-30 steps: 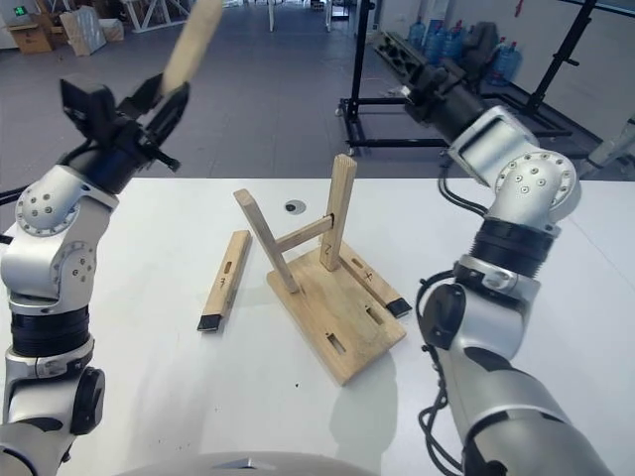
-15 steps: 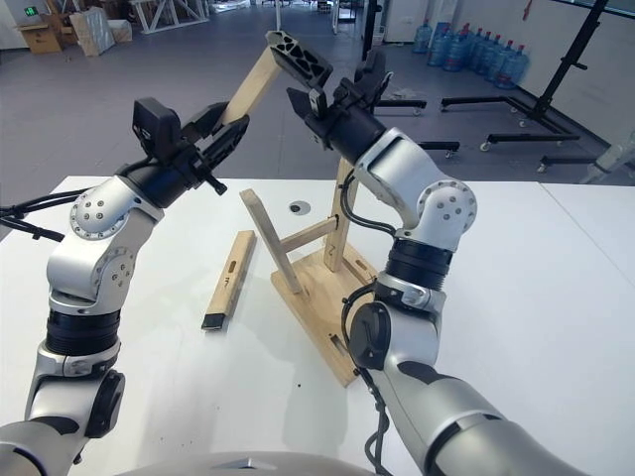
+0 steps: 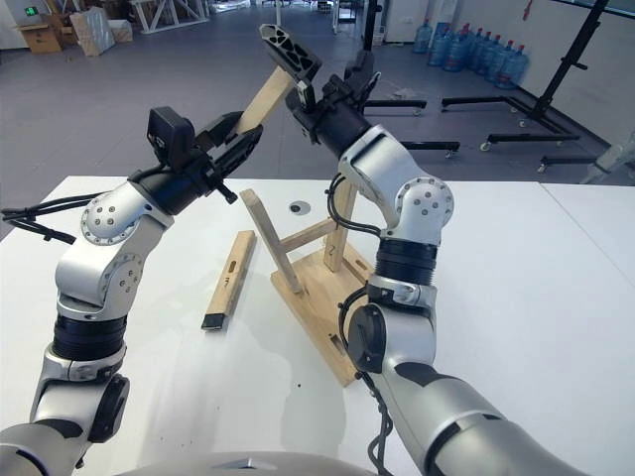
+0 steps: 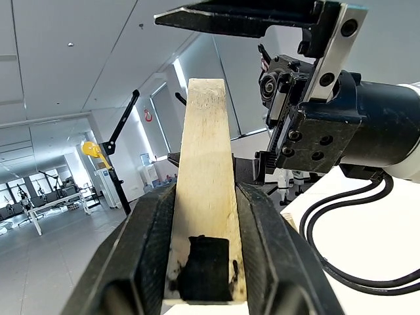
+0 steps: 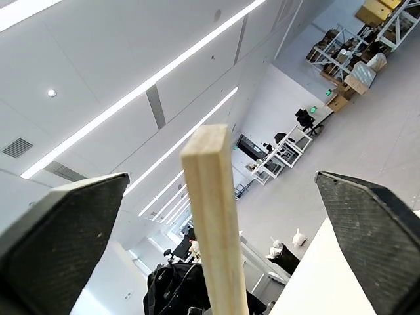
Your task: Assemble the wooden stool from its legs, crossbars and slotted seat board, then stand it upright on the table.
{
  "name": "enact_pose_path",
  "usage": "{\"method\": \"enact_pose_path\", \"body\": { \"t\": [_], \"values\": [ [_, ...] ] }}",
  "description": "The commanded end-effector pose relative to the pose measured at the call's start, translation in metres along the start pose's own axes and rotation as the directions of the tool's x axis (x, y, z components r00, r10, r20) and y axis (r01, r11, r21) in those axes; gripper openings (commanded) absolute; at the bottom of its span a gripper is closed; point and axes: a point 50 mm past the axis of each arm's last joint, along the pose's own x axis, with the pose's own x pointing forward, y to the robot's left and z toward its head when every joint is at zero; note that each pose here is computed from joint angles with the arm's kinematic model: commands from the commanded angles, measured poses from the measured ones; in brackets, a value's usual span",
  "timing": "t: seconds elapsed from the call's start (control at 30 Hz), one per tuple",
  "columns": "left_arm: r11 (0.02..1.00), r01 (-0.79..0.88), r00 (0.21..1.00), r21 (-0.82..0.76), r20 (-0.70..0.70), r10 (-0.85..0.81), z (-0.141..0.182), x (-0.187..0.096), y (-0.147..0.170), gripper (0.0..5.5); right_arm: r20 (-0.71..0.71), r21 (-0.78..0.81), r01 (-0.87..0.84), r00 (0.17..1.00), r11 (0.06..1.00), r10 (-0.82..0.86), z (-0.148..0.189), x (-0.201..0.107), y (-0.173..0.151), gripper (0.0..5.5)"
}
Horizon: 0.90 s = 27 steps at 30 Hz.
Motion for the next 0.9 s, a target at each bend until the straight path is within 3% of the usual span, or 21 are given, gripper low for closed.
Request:
{"method": "enact_pose_path", "body": {
  "t": [0.03, 0.7, 0.8, 0.9],
  "values": [
    [1.0, 0.006, 1.0, 0.004, -0.014, -0.006, -0.001, 0.0, -0.002, 1.28, -0.013, -0.011, -0.001, 1.0, 1.0, 0.001, -0.002, 0.003, 0.002, 4.5],
    [1.0, 0.008, 1.0, -0.002, -0.029, -0.008, -0.004, -0.003, -0.005, 1.28, -0.01, -0.005, -0.002, 1.0, 1.0, 0.002, -0.005, 0.002, 0.002, 0.91],
    [1.0, 0.004, 0.998, -0.024, -0.055, -0.005, -0.01, -0.01, -0.007, 1.28, -0.012, -0.007, 0.026, 1.0, 1.0, -0.026, -0.008, -0.003, -0.005, 0.47],
    [0.999, -0.001, 0.998, -0.035, -0.068, -0.002, -0.014, -0.014, -0.011, 1.28, -0.015, -0.006, 0.047, 0.999, 0.999, -0.047, -0.011, -0.008, -0.011, 0.39]
  ]
}}
